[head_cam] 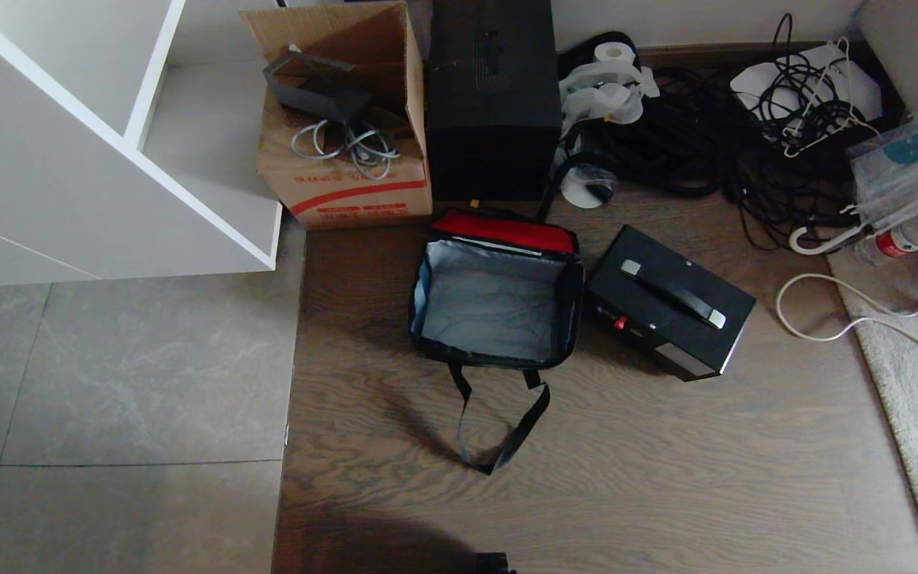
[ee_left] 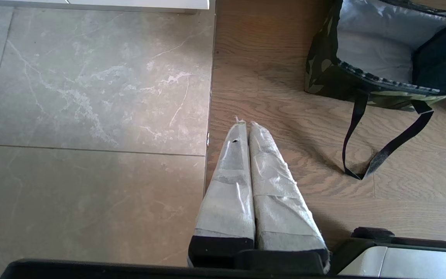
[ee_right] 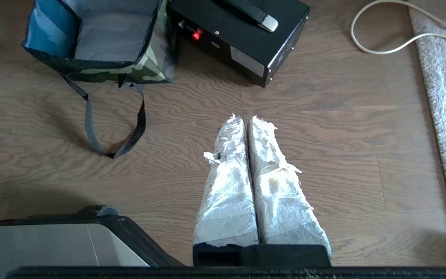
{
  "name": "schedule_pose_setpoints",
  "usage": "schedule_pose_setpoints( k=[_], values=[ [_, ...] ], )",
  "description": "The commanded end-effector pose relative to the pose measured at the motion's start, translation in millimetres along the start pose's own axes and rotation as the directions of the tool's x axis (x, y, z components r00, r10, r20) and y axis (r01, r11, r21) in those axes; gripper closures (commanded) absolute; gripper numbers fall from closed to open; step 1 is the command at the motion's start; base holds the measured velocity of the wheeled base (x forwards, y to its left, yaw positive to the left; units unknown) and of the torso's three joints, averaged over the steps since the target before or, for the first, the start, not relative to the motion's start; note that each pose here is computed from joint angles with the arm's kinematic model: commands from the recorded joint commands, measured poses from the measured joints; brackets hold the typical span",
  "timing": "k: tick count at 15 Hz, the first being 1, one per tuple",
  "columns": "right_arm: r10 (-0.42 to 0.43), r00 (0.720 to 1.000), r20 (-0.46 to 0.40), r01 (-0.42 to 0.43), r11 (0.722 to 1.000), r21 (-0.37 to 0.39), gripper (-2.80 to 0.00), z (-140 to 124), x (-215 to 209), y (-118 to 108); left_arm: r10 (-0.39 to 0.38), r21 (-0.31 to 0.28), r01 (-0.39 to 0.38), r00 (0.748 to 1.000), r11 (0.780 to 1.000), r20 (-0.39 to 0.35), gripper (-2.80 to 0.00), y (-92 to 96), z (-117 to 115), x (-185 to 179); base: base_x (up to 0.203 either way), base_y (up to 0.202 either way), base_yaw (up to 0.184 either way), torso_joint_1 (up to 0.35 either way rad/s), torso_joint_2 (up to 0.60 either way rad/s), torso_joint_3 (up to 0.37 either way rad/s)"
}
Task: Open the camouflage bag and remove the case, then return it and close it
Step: Grip the handle again
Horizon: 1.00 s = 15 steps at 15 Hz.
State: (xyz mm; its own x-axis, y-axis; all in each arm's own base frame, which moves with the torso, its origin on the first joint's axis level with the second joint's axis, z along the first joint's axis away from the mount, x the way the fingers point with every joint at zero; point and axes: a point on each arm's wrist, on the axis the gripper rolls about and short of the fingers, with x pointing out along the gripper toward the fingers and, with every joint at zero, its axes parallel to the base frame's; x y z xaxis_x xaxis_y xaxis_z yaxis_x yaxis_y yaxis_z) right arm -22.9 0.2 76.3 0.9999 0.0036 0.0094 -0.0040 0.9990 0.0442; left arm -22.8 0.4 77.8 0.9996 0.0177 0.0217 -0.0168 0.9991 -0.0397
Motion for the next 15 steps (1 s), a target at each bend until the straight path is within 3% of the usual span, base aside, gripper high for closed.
schedule_pose_setpoints(
  k=[1,15],
  values=[
    [0.001,1.000,0.000,-0.001,1.000,0.000,0.00,0.1,0.1,0.0,0.001,0.000,-0.001,1.000,1.000,-0.008,0.00,0.1,-2.5,0.6,0.000,0.000,0.000,0.000,0.00,0.000],
    [0.001,1.000,0.000,-0.001,1.000,0.000,0.00,0.1,0.1,0.0,0.001,0.000,-0.001,1.000,1.000,-0.008,0.00,0.1,-2.5,0.6,0.000,0.000,0.000,0.000,0.00,0.000]
  ],
)
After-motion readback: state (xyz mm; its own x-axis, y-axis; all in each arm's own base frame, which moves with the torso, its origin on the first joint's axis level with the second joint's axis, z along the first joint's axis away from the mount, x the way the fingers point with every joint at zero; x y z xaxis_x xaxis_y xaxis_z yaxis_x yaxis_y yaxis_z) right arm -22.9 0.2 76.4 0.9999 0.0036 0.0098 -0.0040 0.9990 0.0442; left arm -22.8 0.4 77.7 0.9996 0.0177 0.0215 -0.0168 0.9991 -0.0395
